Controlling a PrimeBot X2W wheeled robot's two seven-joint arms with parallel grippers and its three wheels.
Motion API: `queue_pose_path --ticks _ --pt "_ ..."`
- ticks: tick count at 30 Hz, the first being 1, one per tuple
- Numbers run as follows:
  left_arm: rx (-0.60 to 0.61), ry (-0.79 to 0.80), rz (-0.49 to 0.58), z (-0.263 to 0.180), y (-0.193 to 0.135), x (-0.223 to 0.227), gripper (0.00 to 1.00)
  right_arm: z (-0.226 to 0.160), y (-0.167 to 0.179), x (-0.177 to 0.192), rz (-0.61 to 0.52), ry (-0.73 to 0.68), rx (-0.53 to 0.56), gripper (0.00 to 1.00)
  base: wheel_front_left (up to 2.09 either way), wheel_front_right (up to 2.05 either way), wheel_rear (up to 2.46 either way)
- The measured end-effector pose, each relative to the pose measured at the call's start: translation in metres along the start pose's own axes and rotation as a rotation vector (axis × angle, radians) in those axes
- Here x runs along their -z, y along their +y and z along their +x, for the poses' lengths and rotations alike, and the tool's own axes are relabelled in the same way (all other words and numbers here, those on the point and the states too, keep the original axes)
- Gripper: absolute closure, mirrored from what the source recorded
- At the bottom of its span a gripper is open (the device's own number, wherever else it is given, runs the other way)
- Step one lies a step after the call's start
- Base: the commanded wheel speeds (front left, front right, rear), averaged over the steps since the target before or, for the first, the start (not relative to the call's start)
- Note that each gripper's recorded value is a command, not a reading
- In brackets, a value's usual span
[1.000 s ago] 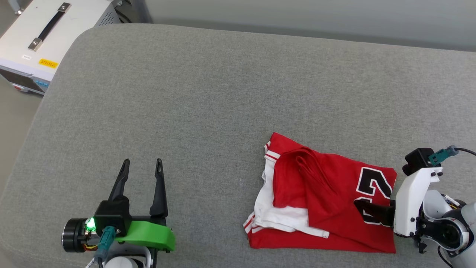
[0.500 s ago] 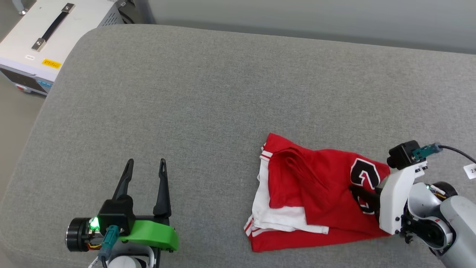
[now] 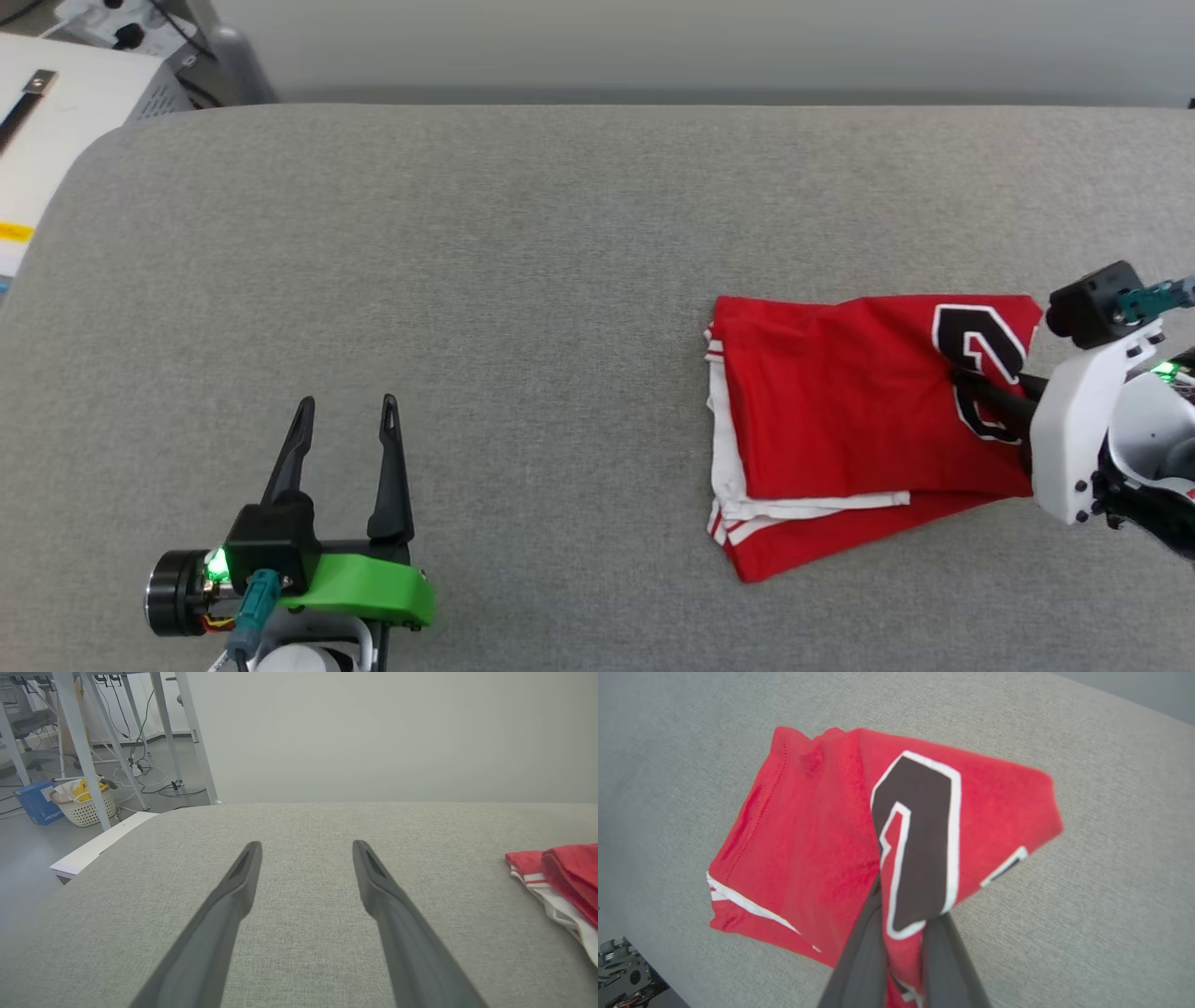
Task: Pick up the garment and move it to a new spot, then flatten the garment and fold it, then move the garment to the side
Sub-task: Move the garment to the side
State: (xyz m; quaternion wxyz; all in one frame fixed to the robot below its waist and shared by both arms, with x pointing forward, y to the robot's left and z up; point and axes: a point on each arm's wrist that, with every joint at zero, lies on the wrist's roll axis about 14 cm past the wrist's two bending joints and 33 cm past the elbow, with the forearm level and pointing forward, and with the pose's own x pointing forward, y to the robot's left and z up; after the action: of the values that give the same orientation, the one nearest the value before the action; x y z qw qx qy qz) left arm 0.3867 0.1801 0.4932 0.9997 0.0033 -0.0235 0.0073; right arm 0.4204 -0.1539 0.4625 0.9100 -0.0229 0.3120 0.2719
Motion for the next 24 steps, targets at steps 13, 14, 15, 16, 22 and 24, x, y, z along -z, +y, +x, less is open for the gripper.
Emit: queue_pose_path --ticks 13,14,15,16,22,24 --pt "0.157 -0.034 -0.017 0.049 -0.051 0.003 0.0 -0.071 -0.115 0.006 0.057 0.056 0.333 1.0 0.0 0.0 0.0" --pt "0.163 -0.031 -0.015 0.052 -0.053 0.006 0.0 -0.073 -0.122 0.007 0.061 0.064 0.351 1.0 0.0 0.0 0.0" --pt "0.17 -0.028 -0.014 0.055 -0.055 0.009 0.0 -0.075 -0.131 0.009 0.064 0.081 0.375 1.0 0.0 0.0 0.0" --pt "0.174 -0.025 -0.016 0.059 -0.057 0.011 0.0 -0.077 -0.141 0.012 0.073 0.099 0.399 1.0 0.0 0.0 0.0" --pt "0.2 -0.019 -0.032 0.085 -0.068 0.03 0.0 -0.096 -0.214 0.032 0.079 0.229 0.603 1.0 0.0 0.0 0.0" --pt "0.204 -0.012 -0.036 0.09 -0.07 0.037 0.0 -0.099 -0.231 0.035 0.087 0.251 0.65 1.0 0.0 0.0 0.0"
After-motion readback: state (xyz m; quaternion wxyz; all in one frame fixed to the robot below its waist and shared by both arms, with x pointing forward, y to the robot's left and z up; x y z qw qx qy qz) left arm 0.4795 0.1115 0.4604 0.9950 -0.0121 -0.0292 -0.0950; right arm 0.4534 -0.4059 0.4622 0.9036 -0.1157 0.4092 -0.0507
